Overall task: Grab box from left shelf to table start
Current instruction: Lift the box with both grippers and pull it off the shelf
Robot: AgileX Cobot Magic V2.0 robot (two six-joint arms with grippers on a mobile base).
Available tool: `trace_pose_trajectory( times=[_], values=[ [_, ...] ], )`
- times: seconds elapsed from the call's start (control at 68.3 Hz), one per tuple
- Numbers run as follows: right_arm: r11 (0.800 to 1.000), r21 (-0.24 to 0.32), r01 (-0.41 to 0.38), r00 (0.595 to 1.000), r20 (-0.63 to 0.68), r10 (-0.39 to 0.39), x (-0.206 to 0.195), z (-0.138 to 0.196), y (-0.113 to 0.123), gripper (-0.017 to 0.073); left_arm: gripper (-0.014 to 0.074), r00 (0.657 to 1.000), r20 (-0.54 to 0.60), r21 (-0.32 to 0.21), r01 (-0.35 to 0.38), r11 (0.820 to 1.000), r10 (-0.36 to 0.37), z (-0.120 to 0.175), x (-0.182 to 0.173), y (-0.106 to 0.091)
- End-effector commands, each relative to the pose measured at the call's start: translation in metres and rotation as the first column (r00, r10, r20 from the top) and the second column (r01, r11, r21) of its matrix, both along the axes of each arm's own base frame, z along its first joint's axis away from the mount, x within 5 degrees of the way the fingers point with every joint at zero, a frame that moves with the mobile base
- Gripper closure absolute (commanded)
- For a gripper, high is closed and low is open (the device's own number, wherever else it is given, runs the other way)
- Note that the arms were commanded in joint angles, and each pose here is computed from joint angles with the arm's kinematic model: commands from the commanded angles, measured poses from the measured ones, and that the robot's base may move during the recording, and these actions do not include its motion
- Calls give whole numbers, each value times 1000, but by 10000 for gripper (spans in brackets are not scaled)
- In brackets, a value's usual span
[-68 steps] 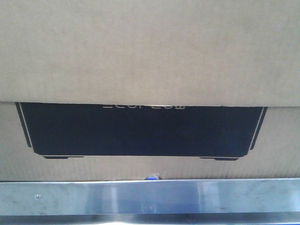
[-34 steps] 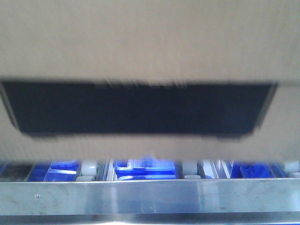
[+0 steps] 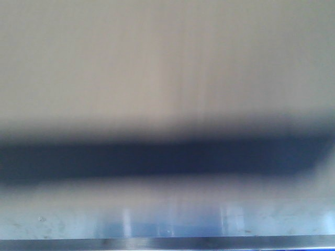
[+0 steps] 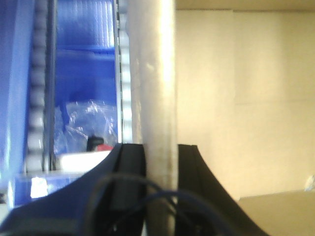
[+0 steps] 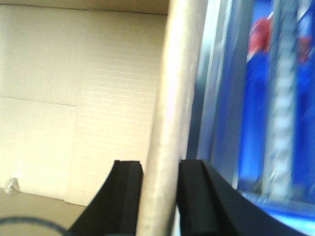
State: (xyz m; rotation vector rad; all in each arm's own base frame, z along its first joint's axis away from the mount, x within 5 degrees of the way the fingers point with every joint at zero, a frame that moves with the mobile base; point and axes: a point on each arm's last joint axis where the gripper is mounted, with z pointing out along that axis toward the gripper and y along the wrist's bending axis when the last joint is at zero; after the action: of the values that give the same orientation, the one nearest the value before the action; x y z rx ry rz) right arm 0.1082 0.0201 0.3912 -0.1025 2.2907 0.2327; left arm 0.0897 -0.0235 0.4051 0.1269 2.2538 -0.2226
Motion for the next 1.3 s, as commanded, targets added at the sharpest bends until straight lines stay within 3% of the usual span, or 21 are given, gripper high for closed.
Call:
trace_pose_trajectory(
  times=[0.0, 0.293, 0.835, 1.011, 1.289],
  values=[
    [998, -44, 43, 981, 193, -33, -11, 9, -6, 498, 685, 977, 214, -39, -4, 999, 12, 18, -12, 4],
    [999, -9, 50, 912, 407, -42, -65, 13, -8, 498, 685, 932, 363, -85, 12, 996, 20, 20, -62, 15],
    [998, 66, 12, 760, 648, -52, -130, 22, -7, 498, 685, 781, 622, -142, 49, 989, 51, 22, -140, 34],
    [997, 78, 5, 710, 702, -59, -144, 23, -8, 498, 685, 776, 629, -142, 50, 989, 51, 21, -142, 34],
    [997, 79, 5, 705, 707, -59, -146, 23, -8, 499, 685, 776, 629, -146, 55, 988, 50, 21, -143, 34]
  ],
)
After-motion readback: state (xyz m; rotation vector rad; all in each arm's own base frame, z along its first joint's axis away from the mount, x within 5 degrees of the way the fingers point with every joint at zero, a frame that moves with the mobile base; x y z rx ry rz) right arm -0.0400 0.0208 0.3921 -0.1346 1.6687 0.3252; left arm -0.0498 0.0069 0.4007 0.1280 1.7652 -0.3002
